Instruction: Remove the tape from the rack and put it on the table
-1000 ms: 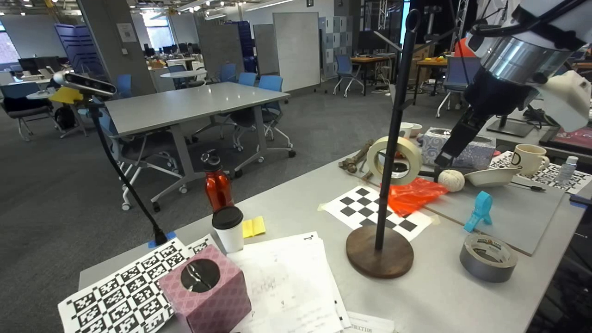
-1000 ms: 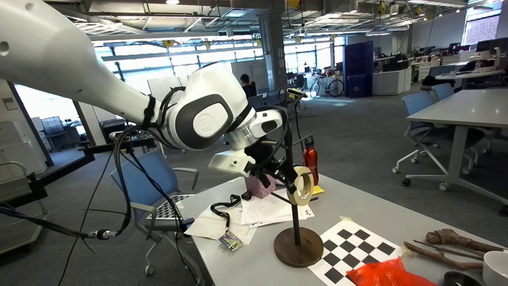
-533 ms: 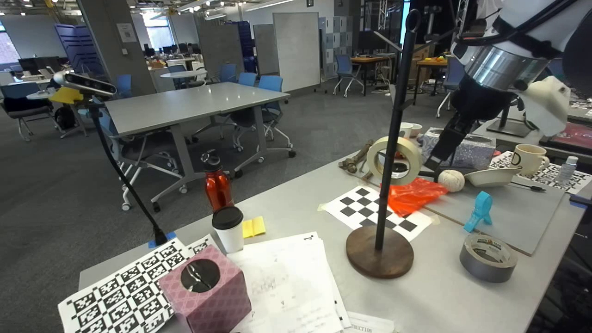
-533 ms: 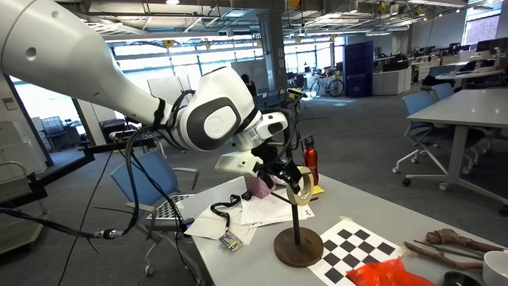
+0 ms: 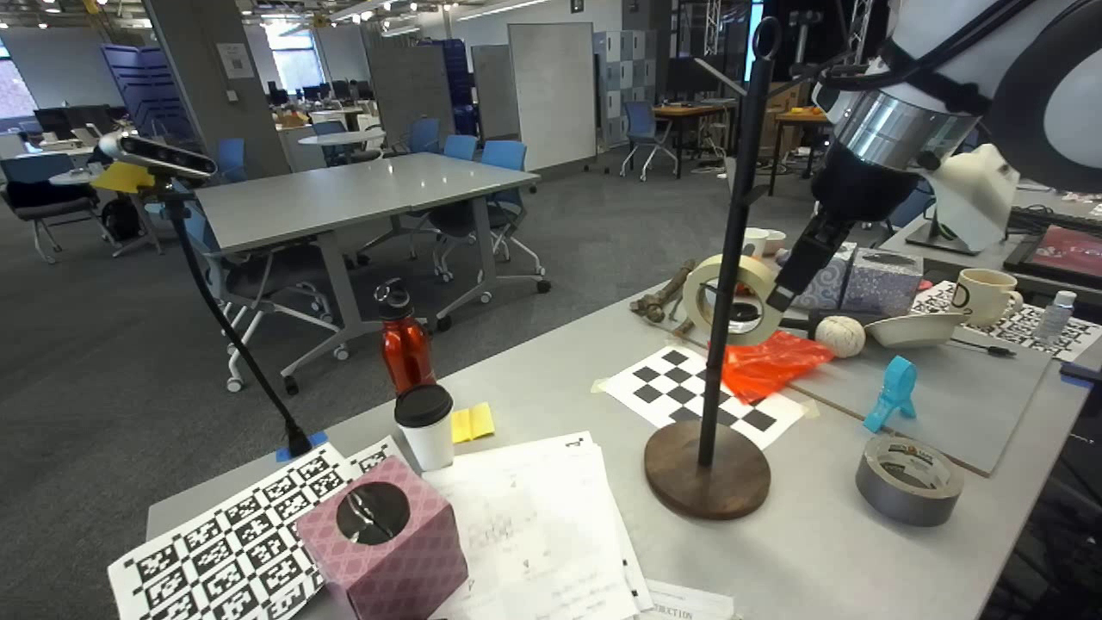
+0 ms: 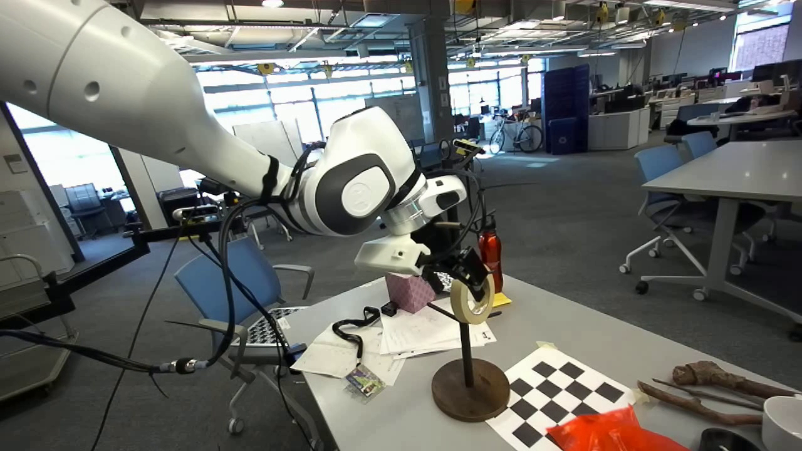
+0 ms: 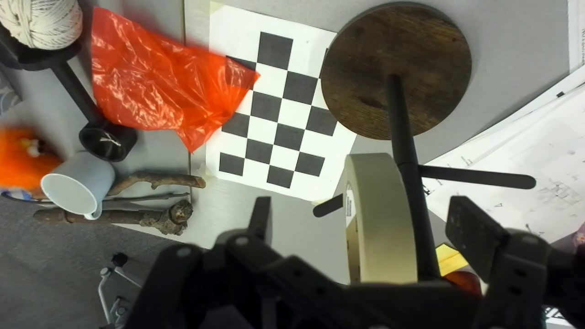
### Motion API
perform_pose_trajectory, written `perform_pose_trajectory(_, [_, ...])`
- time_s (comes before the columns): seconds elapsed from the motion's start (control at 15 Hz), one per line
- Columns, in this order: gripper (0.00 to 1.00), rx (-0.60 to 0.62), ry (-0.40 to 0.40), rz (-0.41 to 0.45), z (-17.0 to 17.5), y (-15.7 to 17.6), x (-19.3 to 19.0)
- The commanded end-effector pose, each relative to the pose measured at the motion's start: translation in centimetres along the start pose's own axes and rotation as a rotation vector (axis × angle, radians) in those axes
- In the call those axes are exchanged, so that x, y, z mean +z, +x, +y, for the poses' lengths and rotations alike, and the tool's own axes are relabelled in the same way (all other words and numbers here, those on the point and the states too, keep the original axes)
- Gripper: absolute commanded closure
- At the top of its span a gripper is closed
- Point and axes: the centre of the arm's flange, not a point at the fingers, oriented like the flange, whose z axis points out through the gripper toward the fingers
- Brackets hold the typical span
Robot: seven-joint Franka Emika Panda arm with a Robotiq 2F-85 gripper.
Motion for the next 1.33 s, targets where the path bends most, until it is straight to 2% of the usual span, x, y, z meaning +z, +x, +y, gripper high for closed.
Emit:
perform_pose_trajectory(0.0, [0.17,-0.03,-0.011,0.028,0.0,1.8,0.9])
perform_pose_trajectory(0.13, [0.24,-0.03,-0.011,0.026,0.1,1.6,1.0])
perform_pose_trajectory(0.2, [0.31,-0.025,-0.01,0.025,0.2,1.4,0.9])
perform_pose_trajectory(0.27, [0.28,-0.022,-0.01,0.025,0.3,1.2,0.9])
perform_pose_trajectory(0.4, [0.52,-0.013,-0.011,0.026,0.6,0.8,0.6])
perform_pose_trajectory(0.47, [0.54,-0.012,-0.012,0.026,0.7,0.6,0.6])
perform_pose_trajectory(0.53, [0.6,-0.01,-0.013,0.027,0.7,0.4,0.5])
perform_pose_trajectory(0.8, [0.92,-0.001,-0.017,0.032,1.0,0.0,0.2])
perform_pose_trajectory(0.87, [0.96,0.0,-0.018,0.034,1.0,0.0,0.1])
perform_pose_trajectory(0.93, [0.93,0.0,-0.021,0.036,1.1,-0.1,0.1])
perform_pose_trajectory(1.27, [0.93,0.009,-0.031,0.07,1.4,-0.1,-0.6])
